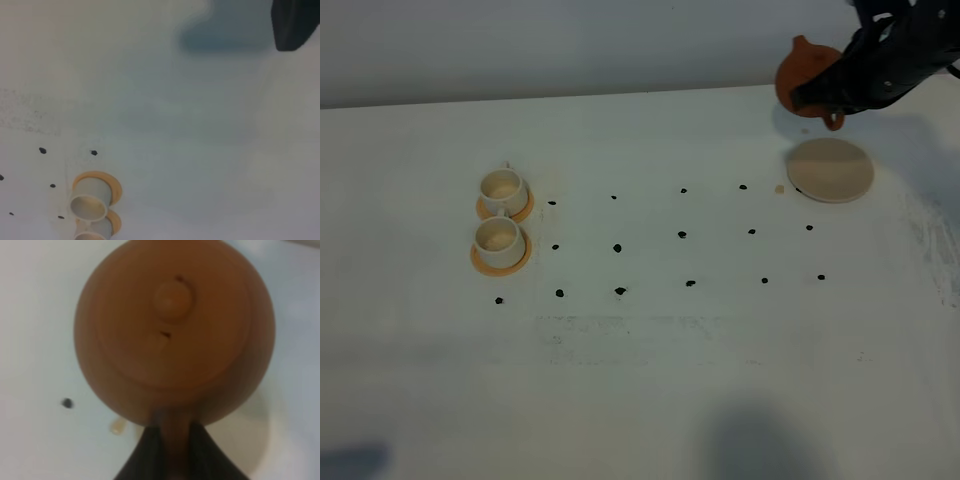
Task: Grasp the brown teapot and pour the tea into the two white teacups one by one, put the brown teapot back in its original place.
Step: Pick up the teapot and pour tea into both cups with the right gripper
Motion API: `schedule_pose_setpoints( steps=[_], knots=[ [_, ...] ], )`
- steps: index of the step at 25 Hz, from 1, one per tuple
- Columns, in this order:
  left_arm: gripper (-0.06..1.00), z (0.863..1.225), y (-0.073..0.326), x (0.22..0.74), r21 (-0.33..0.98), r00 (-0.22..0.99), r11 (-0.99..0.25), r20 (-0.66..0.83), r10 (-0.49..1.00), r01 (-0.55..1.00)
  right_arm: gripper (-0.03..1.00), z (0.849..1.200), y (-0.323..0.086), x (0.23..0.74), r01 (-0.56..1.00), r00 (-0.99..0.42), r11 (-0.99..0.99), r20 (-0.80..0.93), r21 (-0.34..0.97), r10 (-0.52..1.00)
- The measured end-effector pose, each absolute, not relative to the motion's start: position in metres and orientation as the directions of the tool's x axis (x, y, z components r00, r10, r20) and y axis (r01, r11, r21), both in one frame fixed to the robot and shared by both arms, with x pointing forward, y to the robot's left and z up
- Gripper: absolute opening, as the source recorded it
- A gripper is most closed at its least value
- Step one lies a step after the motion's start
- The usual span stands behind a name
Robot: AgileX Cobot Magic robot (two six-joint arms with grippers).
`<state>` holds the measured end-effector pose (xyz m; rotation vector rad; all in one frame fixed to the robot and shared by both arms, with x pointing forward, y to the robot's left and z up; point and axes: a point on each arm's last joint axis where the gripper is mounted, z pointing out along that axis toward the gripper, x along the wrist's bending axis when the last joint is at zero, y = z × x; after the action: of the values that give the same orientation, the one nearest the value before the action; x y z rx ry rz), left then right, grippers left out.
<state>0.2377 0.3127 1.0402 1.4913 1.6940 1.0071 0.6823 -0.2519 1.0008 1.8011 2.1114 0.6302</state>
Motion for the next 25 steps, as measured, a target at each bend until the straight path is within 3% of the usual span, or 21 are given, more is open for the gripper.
schedule_pose_setpoints(
  steps=[25],
  knots=[
    [0.32,1.040,0.313,0.238,0.873,-0.134,0.054,0.013,0.991,0.485,0.09,1.001,-0.108,0.642,0.740,-0.509,0.433,0.007,0.515,0.861]
  ],
)
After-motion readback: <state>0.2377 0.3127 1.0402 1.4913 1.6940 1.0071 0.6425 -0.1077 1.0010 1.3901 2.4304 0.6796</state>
